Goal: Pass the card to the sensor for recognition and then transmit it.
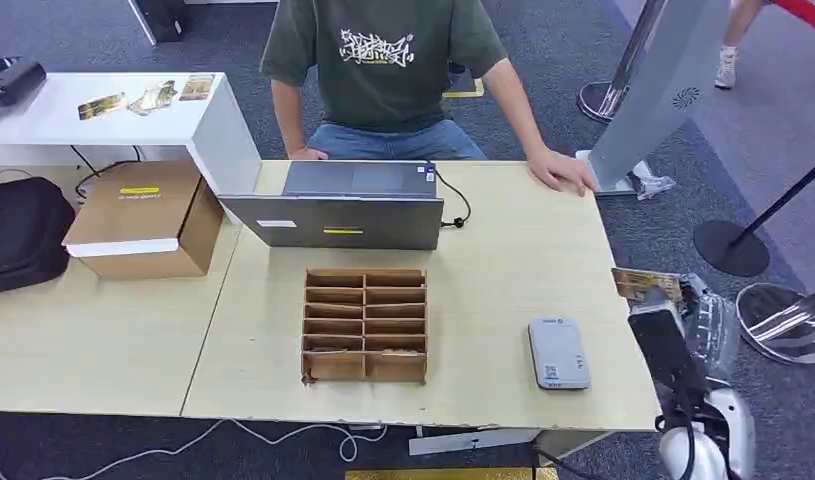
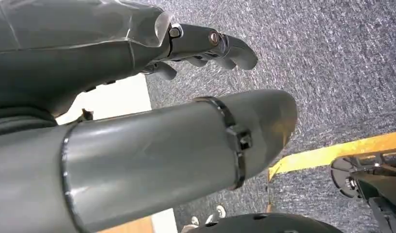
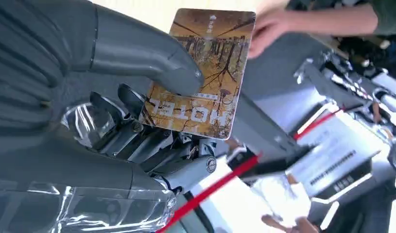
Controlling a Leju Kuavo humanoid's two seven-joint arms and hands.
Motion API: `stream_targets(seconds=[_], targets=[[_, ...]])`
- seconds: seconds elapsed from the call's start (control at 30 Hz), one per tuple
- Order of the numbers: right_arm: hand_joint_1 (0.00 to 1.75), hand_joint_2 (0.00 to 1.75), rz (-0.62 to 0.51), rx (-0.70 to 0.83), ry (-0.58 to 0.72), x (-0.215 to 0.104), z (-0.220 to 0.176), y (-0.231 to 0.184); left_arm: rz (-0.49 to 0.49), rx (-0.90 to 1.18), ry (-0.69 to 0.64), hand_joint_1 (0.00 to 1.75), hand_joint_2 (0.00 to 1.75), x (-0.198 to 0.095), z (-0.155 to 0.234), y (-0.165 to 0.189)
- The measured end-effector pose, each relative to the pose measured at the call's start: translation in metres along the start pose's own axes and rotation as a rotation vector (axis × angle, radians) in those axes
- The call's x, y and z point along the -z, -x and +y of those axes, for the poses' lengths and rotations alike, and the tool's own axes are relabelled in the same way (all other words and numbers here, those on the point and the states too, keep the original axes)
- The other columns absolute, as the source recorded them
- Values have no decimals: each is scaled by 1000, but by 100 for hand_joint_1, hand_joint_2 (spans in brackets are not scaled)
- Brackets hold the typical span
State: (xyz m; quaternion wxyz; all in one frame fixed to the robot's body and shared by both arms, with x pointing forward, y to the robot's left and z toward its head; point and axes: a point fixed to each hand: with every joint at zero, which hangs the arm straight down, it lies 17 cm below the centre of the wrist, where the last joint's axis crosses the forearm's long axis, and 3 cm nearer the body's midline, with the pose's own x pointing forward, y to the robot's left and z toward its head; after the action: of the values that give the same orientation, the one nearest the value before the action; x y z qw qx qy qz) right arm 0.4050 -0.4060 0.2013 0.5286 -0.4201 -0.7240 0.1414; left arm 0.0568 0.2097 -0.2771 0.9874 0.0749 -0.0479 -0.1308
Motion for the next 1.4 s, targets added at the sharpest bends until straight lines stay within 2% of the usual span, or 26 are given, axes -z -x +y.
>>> stream_targets(seconds=[0.13, 0.33, 0.57, 0.83, 0.97, 1.23, 1.4], targets=[[175, 175, -77, -173, 93, 1, -17, -13, -7, -1, -3, 0, 0, 0, 0, -1], [175, 175, -244, -523, 258, -3, -39, -46, -11, 5, 0, 0, 0, -1, -2, -3], [175, 175, -311, -754, 309, -5, -37, -68, -13, 6, 8, 0, 0, -1, -3, -4], [175, 175, -381, -805, 362, 6, -59, -82, -14, 7, 13, 0, 0, -1, -4, -5], [175, 175, -354, -775, 398, 21, -61, -87, -15, 9, 13, 0, 0, -1, -4, -6], [175, 175, -331, -666, 419, 65, -31, -116, -24, 20, 13, 0, 0, -1, -3, -11], [175, 175, -419, -622, 385, 100, 6, -159, -31, 37, 12, 0, 0, -1, -3, -14]])
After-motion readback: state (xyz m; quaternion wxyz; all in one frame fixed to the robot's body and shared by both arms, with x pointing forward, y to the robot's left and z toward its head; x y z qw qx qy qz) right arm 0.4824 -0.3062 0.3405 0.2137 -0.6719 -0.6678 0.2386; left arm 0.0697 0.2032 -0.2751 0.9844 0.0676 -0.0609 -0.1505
